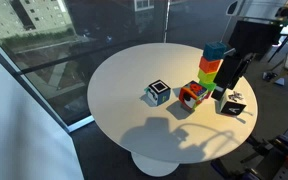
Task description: Move the blue cube to the table
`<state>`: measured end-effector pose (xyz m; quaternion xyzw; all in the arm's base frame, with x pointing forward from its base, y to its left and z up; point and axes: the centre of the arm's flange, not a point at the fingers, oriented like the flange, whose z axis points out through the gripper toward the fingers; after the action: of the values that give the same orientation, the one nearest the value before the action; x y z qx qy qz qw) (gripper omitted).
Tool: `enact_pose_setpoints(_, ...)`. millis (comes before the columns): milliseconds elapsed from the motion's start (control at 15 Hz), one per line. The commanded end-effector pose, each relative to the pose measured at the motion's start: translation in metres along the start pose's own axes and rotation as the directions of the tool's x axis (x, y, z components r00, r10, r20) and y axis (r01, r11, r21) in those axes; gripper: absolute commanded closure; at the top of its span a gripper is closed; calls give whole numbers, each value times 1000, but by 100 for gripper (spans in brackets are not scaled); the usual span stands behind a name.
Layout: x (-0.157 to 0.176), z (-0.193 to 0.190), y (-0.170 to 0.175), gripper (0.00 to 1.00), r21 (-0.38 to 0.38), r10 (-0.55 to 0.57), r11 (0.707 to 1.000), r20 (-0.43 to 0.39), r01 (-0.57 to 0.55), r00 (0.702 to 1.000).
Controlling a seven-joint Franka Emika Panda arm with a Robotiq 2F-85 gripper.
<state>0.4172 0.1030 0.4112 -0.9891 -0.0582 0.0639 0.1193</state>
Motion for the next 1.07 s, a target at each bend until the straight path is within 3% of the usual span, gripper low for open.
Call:
enact_pose_setpoints(0, 0, -1, 0, 0, 0, 0, 1000, -2, 0, 1000)
enact_pose_setpoints(400, 6, -2, 1, 0, -15, 11, 1000, -22, -11, 1000)
enact_pose_setpoints(1000, 37, -29, 19, 0, -51, 39, 997, -188, -49, 981)
